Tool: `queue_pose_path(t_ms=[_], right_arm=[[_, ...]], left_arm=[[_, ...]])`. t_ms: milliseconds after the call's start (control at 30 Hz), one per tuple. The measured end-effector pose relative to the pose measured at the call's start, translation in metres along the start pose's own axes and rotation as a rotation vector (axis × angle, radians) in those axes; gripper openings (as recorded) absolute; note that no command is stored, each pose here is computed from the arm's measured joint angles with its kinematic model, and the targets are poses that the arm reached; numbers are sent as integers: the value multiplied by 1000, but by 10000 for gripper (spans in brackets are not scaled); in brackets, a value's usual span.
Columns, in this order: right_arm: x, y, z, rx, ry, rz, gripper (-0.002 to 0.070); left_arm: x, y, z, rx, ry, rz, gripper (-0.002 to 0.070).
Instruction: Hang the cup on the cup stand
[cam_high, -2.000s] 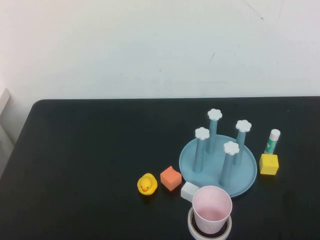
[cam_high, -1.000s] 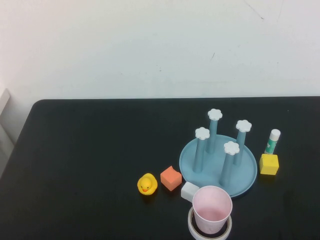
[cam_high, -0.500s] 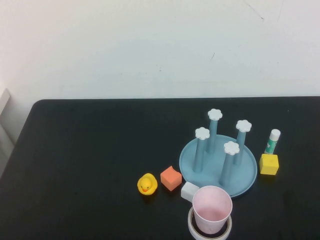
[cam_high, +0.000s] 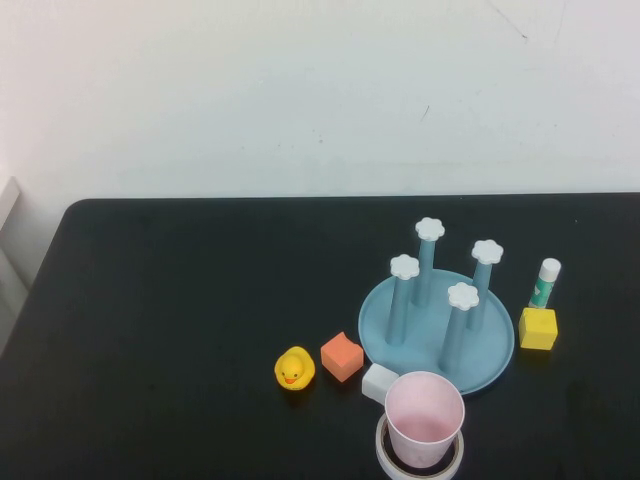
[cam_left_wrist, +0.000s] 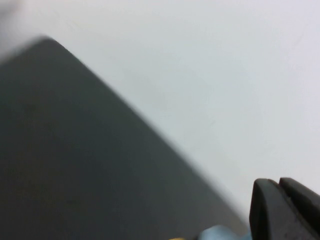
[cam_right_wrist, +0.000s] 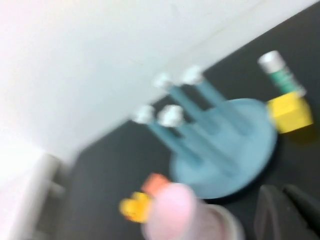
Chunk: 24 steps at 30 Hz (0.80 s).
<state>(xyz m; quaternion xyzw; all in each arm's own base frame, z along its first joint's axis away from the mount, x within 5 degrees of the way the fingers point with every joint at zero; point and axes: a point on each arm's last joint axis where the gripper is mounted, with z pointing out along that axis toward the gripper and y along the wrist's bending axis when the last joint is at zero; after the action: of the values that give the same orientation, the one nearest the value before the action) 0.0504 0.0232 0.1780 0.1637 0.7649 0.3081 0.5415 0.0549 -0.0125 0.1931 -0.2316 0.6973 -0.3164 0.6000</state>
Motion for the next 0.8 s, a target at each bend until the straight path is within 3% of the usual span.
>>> queue_pose_path(t_ms=[67, 133, 567, 700, 800], right_arm=[[0, 3, 0, -31, -2, 87, -1], [0, 4, 0, -41, -1, 91, -1], [6, 4, 0, -53, 64, -152, -1], [6, 5, 0, -56, 64, -177, -1], [6, 5, 0, -56, 63, -185, -1]], left_arm=[[-3, -3, 0, 30, -27, -158, -1], [-5, -3, 0, 43, -48, -211, -1], [-19, -5, -2, 80, -207, -263, -1], [-20, -7, -3, 77, -208, -167, -1], [-26, -25, -7, 72, -99, 3, -1]])
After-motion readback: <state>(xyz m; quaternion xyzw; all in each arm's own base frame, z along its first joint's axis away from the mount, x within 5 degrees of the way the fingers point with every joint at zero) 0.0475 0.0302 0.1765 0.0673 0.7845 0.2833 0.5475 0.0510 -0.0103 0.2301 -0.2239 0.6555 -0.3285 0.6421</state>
